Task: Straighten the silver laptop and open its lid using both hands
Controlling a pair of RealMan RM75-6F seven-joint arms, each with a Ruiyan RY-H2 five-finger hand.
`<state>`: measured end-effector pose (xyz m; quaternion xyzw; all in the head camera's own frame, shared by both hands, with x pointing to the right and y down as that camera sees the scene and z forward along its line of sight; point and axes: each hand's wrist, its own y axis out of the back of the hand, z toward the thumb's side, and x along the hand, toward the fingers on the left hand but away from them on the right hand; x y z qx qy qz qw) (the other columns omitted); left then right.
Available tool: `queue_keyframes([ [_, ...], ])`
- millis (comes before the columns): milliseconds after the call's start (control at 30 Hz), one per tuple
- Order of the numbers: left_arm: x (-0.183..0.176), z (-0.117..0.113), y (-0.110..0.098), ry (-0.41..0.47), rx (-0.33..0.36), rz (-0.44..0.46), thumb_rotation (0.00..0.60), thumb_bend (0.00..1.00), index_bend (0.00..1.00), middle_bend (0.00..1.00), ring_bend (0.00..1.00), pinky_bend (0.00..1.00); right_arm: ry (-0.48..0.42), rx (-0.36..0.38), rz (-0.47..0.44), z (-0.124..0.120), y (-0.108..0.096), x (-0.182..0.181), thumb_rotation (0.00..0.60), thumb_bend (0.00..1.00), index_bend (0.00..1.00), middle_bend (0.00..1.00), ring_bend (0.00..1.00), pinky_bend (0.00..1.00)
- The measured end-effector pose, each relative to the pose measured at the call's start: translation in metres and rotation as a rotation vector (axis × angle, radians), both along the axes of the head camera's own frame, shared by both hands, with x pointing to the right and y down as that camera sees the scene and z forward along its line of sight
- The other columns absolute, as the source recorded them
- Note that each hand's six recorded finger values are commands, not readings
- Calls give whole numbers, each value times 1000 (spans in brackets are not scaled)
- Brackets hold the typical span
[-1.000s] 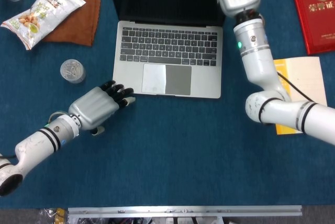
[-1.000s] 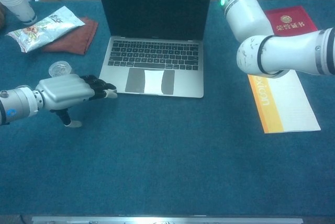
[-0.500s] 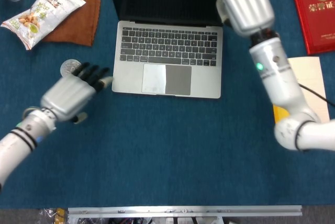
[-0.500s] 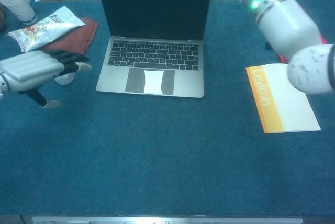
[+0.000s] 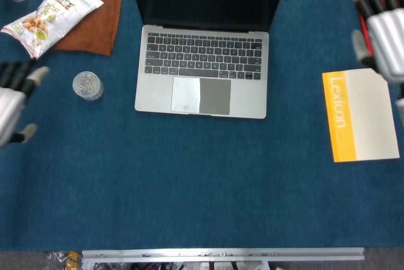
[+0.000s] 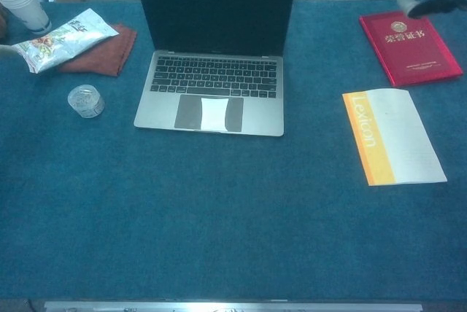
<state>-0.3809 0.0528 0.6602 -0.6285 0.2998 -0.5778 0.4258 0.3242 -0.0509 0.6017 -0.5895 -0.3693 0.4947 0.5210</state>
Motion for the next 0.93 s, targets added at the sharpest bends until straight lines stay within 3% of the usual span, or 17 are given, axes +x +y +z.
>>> queue_keyframes([
  [433,-79,-33,46,-10,195,-253,600,226,0,0,0,28,-40,-55,133,8,79,86,596,458,0,103,13,64],
  [567,-93,-38,65,-11,220,-289,600,227,0,0,0,28,-41,-63,157,10,98,103,596,458,0,103,13,64],
  [733,-96,-44,78,-6,243,-299,600,227,0,0,0,28,-34,-59,167,8,110,112,594,458,0,103,13,64],
  [933,-97,-48,79,10,266,-303,600,227,0,0,0,28,-37,-60,190,7,115,120,594,458,0,103,13,64],
])
